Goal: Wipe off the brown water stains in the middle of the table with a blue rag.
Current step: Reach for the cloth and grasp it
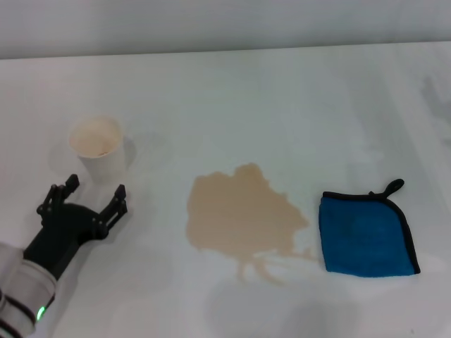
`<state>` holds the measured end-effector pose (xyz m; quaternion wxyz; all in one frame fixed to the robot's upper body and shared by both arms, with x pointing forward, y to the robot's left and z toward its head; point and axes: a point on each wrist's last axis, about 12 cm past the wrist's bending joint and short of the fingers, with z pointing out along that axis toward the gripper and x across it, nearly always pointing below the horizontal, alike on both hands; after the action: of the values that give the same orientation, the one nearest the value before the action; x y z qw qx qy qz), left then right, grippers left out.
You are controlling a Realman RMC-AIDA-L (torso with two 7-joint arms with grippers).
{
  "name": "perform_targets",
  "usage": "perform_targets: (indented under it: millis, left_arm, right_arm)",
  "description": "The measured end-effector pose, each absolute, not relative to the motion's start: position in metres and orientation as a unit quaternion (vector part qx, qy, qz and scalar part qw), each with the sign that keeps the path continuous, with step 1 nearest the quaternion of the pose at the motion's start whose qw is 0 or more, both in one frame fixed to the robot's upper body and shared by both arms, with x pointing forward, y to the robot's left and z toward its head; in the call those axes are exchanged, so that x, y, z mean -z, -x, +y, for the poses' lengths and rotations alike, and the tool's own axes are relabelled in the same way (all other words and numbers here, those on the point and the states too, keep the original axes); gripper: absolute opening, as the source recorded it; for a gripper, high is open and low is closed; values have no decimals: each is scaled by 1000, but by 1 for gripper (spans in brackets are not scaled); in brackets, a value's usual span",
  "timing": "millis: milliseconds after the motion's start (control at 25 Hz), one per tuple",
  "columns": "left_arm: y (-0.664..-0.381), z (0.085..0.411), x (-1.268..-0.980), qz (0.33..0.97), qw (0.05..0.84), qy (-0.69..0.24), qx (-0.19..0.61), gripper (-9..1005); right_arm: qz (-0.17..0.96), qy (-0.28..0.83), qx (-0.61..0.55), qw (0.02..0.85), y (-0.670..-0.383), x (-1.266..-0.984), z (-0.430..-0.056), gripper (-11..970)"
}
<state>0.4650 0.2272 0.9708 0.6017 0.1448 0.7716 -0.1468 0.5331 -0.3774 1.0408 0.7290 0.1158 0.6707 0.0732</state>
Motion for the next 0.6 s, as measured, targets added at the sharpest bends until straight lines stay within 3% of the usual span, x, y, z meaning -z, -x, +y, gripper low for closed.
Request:
perform_targets:
  millis: [320, 600]
  left_arm:
    - [-418, 235, -975, 734, 652, -113, 154, 891]
    - [-401, 255, -982, 710, 689, -71, 129, 890]
  right_arm:
    - [707, -90, -63, 698, -540, -1035, -377, 843]
    - [724, -90, -106, 675, -543, -1032, -371, 843]
